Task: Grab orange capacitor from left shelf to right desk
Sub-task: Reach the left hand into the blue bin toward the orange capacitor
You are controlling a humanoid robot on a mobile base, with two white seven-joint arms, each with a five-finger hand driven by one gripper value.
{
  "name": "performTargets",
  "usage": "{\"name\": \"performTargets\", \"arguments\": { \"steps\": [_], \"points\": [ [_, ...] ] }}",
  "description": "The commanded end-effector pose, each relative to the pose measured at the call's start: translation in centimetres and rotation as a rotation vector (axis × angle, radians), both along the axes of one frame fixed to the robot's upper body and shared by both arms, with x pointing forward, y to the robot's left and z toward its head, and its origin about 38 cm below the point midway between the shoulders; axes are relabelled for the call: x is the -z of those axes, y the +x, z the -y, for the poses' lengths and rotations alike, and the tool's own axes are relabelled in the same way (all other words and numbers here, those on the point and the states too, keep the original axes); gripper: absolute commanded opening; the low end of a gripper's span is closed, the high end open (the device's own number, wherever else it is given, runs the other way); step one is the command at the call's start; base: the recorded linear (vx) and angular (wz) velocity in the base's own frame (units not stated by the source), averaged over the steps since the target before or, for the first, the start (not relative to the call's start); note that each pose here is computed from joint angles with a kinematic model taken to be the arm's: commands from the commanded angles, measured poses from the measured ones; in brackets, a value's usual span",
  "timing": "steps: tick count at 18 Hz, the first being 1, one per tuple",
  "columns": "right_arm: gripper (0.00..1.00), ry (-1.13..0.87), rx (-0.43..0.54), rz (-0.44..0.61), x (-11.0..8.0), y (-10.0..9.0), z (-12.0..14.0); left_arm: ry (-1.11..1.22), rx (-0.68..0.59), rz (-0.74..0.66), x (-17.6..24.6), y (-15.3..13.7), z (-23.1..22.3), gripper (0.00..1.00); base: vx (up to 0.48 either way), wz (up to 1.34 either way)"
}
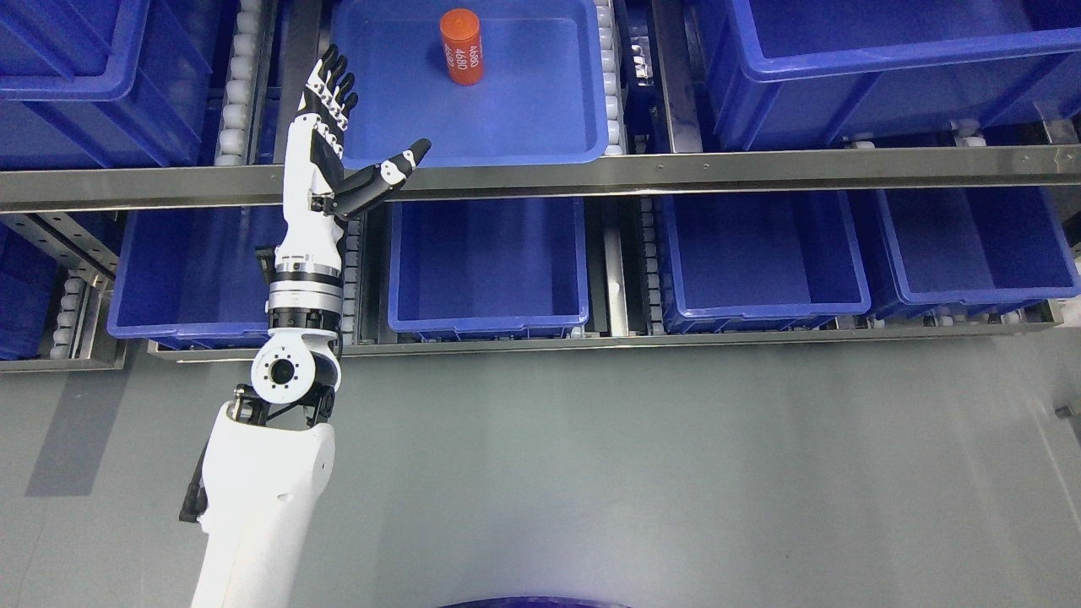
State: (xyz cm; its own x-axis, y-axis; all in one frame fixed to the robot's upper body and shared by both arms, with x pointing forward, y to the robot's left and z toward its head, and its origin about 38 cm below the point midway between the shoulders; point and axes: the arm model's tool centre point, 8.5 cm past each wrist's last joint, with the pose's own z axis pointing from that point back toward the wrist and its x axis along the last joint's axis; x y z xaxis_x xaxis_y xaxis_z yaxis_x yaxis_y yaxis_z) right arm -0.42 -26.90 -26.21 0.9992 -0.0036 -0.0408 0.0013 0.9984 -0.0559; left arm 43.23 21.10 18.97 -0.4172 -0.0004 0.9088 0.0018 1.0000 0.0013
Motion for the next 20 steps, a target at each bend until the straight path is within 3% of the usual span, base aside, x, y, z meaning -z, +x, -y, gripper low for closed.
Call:
{"name": "performTargets", "arguments": {
  "steps": [1, 14, 20],
  "points": [
    [1.0, -0.017, 0.003, 0.035, 0.0, 1.3, 1.1, 0.06, -0.016, -0.043, 1.2, 0.8, -0.6, 1.0, 0.0, 0.0],
    [1.0, -0.018, 0.003, 0.035, 0.0, 1.3, 1.1, 0.167, 0.006, -0.193, 3.7, 6.8, -0.8, 1.0, 0.036, -0.03],
    [1.0, -0.017, 0.003, 0.035, 0.0, 1.3, 1.1, 0.183, 0.009, -0.215, 4.5, 6.8, -0.6, 1.0, 0.149, -0.07]
  ]
}}
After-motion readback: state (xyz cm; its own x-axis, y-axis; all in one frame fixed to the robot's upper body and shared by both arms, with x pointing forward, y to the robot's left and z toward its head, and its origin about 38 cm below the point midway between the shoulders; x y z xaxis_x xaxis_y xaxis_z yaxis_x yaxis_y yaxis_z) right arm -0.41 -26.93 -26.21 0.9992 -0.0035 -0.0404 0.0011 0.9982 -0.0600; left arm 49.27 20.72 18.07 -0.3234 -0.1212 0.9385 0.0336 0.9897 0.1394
